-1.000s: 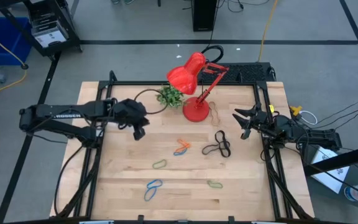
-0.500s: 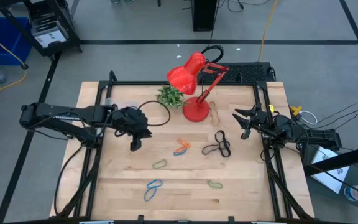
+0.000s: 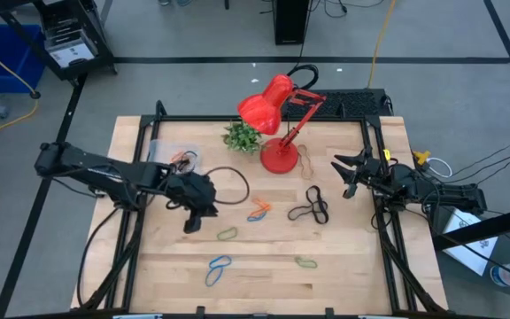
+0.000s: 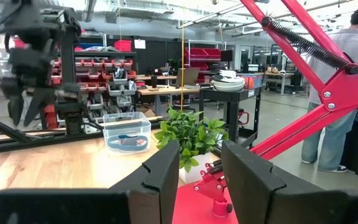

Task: Pick and place rubber bands into bin
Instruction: Put the green rubber band into the transparent bin

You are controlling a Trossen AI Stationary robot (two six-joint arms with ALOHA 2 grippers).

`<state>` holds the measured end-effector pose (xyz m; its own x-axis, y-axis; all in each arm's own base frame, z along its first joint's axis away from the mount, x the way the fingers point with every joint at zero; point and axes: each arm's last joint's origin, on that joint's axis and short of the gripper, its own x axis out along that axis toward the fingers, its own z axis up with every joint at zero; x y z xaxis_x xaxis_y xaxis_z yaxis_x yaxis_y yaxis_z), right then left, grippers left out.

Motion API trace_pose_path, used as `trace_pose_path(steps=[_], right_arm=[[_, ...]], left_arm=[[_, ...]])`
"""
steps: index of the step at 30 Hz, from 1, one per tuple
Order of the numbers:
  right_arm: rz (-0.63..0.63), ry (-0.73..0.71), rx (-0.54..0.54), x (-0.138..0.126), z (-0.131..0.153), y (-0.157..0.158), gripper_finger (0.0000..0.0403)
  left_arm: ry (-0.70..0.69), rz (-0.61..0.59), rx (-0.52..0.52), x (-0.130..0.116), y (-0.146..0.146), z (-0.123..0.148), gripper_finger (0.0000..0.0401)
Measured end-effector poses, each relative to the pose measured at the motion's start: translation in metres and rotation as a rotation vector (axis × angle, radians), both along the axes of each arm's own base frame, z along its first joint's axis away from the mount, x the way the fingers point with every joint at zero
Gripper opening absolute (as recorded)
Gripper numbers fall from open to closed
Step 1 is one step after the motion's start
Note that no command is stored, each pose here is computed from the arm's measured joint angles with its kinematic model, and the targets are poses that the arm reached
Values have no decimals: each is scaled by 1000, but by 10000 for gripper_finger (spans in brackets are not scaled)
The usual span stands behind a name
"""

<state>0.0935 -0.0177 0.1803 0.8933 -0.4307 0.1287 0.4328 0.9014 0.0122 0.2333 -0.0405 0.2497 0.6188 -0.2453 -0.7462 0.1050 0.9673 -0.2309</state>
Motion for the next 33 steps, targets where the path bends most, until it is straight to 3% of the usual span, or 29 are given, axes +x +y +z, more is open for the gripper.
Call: trace_pose_path(steps=[4, 16, 22, 27, 33], right_arm=[[1, 2, 0, 0, 0, 0, 114], [3, 5, 0, 1, 0, 0, 114], [3, 7, 0, 1, -1, 0, 114], [3, 7, 0, 1, -1, 0, 114], [3, 7, 0, 1, -1, 0, 114]], left_arm=[[34, -8, 14, 13, -8, -15, 63], [99, -56, -109, 45, -19, -53, 67], [142, -56, -106, 49, -20, -65, 123], [99, -29, -59, 51, -19, -62, 171], [82, 54, 17, 47, -23, -58, 184]])
